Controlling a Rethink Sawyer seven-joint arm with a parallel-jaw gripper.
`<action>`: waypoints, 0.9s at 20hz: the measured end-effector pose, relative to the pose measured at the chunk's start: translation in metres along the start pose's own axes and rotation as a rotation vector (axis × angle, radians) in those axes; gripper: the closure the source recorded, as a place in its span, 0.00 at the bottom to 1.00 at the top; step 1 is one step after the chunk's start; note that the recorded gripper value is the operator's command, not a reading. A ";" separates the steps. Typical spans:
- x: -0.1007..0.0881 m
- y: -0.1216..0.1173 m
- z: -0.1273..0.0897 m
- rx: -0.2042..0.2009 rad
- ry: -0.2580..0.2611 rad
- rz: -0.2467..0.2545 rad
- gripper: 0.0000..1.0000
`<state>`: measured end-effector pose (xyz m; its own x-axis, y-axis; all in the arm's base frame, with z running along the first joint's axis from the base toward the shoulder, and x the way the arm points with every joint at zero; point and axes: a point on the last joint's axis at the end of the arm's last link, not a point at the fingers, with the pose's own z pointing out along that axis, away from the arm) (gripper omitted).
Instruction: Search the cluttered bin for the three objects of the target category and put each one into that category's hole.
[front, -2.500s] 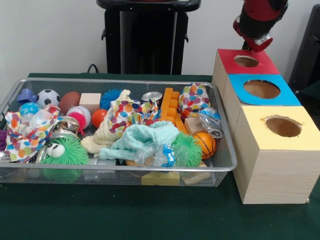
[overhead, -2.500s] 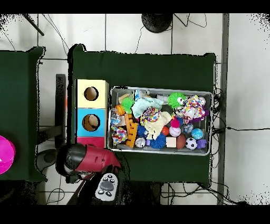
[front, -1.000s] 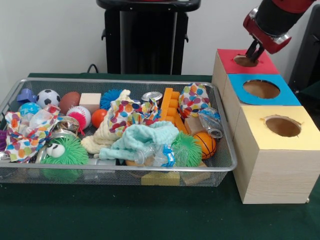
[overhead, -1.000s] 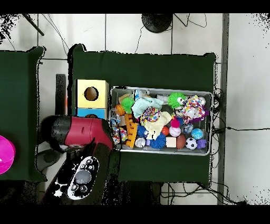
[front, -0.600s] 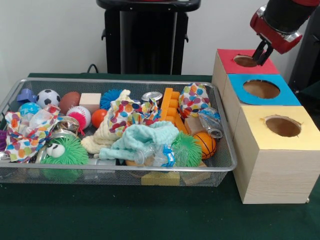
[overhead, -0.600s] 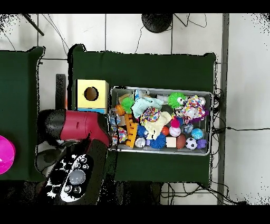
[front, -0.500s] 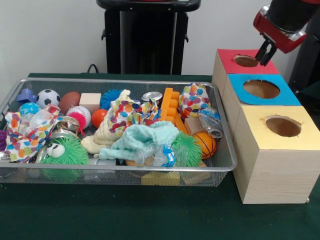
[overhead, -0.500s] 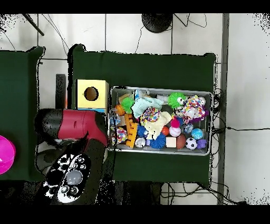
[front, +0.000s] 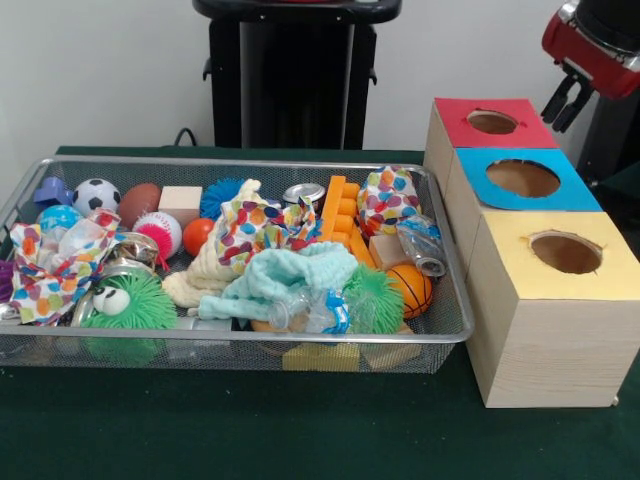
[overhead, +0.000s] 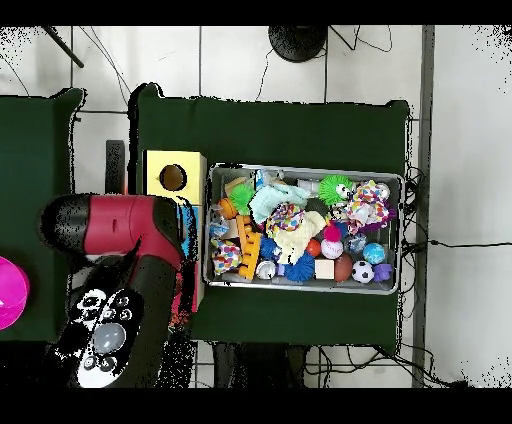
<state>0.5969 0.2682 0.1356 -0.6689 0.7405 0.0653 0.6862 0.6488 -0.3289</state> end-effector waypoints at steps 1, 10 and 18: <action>0.000 0.001 -0.002 0.003 -0.002 -0.002 1.00; 0.007 0.013 -0.023 0.027 -0.015 -0.022 1.00; 0.011 0.021 -0.032 0.021 -0.041 -0.027 1.00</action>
<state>0.6130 0.2958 0.1601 -0.6988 0.7144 0.0360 0.6616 0.6647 -0.3471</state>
